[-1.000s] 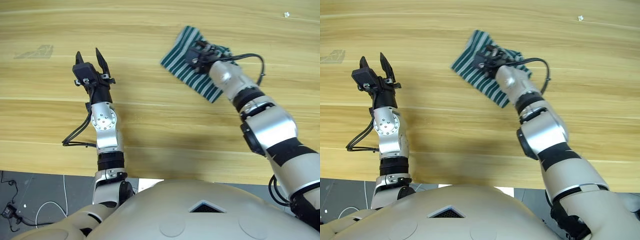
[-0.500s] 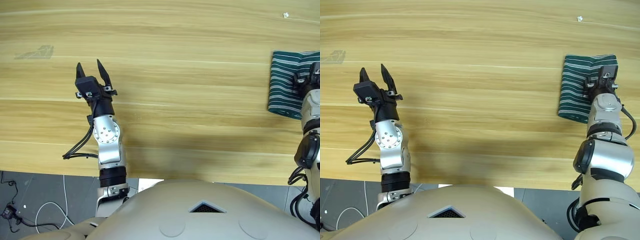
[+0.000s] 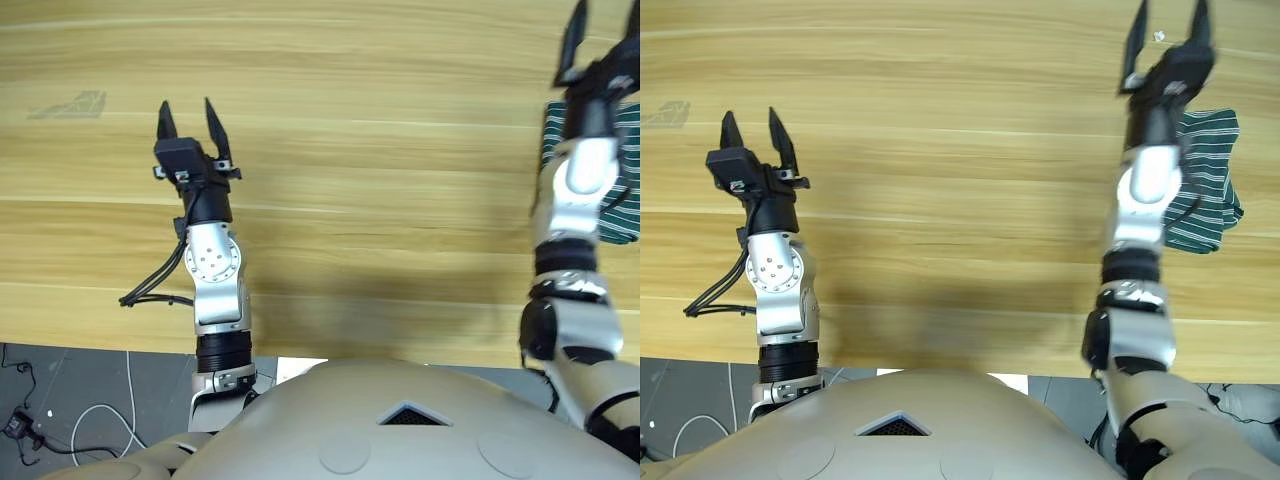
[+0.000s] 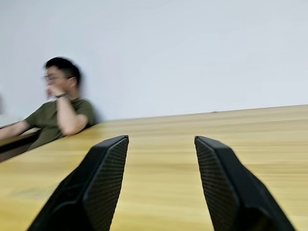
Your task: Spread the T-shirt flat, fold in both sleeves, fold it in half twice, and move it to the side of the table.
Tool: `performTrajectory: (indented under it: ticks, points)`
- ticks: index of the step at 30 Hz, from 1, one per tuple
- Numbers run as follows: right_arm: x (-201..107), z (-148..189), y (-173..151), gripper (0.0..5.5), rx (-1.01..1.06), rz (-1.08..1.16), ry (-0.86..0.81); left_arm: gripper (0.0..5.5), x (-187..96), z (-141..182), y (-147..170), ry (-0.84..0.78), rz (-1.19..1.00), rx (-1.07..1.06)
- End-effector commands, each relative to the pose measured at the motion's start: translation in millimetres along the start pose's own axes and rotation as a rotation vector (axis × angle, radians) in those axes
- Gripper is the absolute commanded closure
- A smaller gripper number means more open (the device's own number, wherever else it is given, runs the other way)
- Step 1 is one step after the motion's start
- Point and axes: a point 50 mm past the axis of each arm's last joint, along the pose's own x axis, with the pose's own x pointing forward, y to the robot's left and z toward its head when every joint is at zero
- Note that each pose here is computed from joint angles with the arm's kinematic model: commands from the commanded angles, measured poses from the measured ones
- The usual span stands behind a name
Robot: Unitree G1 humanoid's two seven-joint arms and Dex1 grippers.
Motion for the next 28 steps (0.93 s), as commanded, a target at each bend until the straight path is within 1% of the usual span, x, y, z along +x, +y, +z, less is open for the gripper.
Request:
performTrajectory:
  ticks: [1,4,6,8,15,22,28]
  points:
    - [-20,3,26,2.69,0.1,-0.025,-0.021,2.95,12,22,-25,-0.107,-0.152,-0.017]
    - [-24,3,46,2.69,0.112,0.023,-0.027,2.95,12,12,-30,-0.084,-0.149,-0.009]
    - [-27,-4,54,2.69,0.08,0.071,-0.001,2.95,2,1,-37,-0.085,-0.207,0.098]
    - [-26,-5,58,2.69,0.064,0.107,-0.008,2.95,-4,-8,-37,-0.088,-0.227,0.178]
    - [-22,-6,54,2.69,0.049,0.137,-0.057,2.95,0,-12,-35,-0.088,-0.143,0.162]
    - [-20,-10,45,2.69,0.038,0.129,-0.057,2.95,-3,-11,-40,-0.085,-0.111,0.156]
    - [-16,-3,45,2.69,0.065,0.144,-0.12,2.95,2,-6,-43,-0.11,-0.123,0.167]
